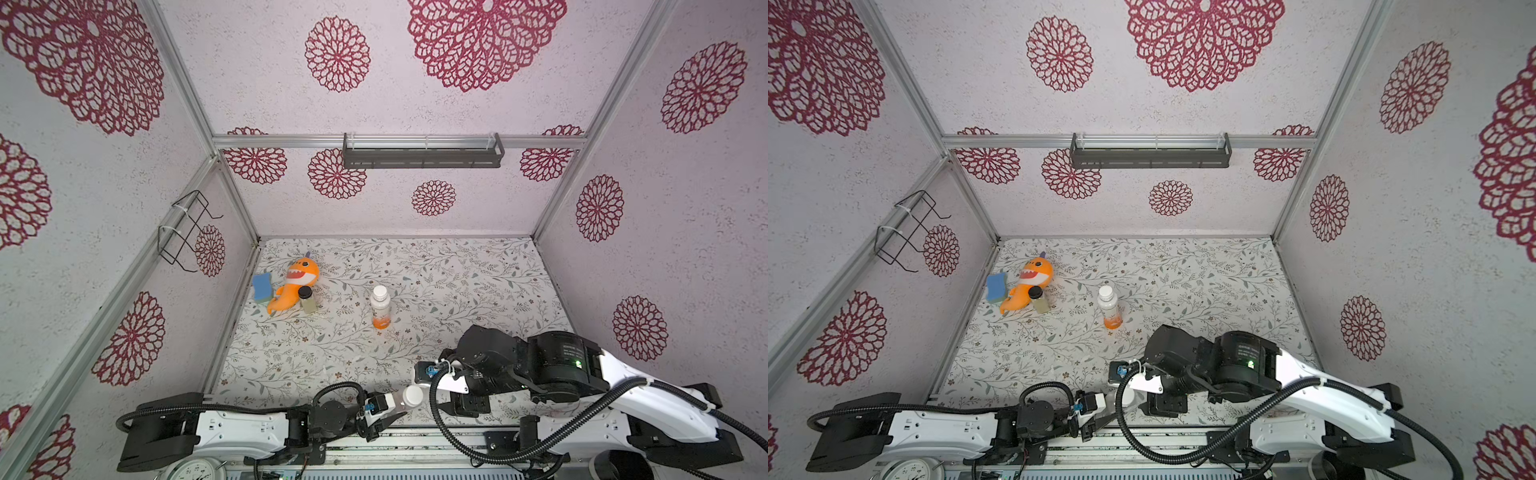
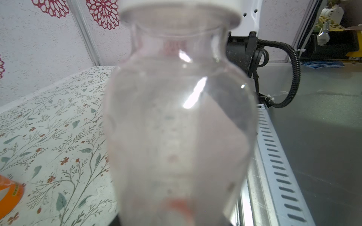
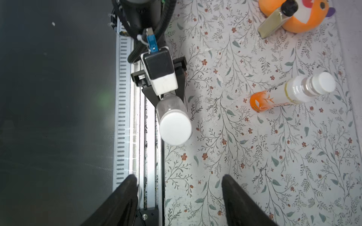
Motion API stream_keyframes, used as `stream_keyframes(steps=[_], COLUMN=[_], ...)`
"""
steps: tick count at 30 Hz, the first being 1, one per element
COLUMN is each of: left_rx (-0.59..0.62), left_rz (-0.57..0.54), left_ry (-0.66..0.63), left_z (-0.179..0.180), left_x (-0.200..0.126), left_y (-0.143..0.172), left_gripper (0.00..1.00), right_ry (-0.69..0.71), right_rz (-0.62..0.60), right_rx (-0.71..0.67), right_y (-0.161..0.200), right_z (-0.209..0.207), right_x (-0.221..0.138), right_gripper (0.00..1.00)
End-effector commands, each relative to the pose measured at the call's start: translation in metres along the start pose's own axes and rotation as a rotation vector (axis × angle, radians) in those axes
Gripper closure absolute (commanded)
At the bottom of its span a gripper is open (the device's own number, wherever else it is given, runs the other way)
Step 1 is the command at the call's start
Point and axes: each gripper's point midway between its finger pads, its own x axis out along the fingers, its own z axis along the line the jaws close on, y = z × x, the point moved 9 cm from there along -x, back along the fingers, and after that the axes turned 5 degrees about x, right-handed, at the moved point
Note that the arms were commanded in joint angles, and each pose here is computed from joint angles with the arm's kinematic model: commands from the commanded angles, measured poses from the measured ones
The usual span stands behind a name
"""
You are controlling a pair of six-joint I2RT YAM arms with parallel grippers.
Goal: Screw on the bottle caps
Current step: Screw the bottle cap onto the plastic bottle.
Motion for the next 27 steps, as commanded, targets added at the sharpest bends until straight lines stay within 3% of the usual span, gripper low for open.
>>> stream_keyframes(steps=[1, 10, 17, 27], left_rx=[-0.016, -0.014, -0.012, -0.012], left_rz=[-0.052, -0.032, -0.039, -0.043], left_ry=[0.058, 0.083, 0.075, 0.063], left_z=[-0.005, -0.008, -0.007, -0.006], left_x=[0.002, 0.006, 0.005, 0.005], left_y=[-0.012, -0.01, -0.011, -0.012], left_gripper=[0.61, 0.61, 0.61, 0.61], right_ry=[-0.059, -0.183, -0.184, -0.134], right_rz=[0.008, 0.083, 0.151, 0.14], right_rx=[-0.153, -0.2, -0.19, -0.16], right_y=[-0.01, -0.018, -0.013, -0.015], right_z=[0.002, 0.007, 0.006, 0.002], right_x=[0.017, 0.038, 0.05, 0.058], right_gripper=[0.3, 0.35, 0.4, 0.47])
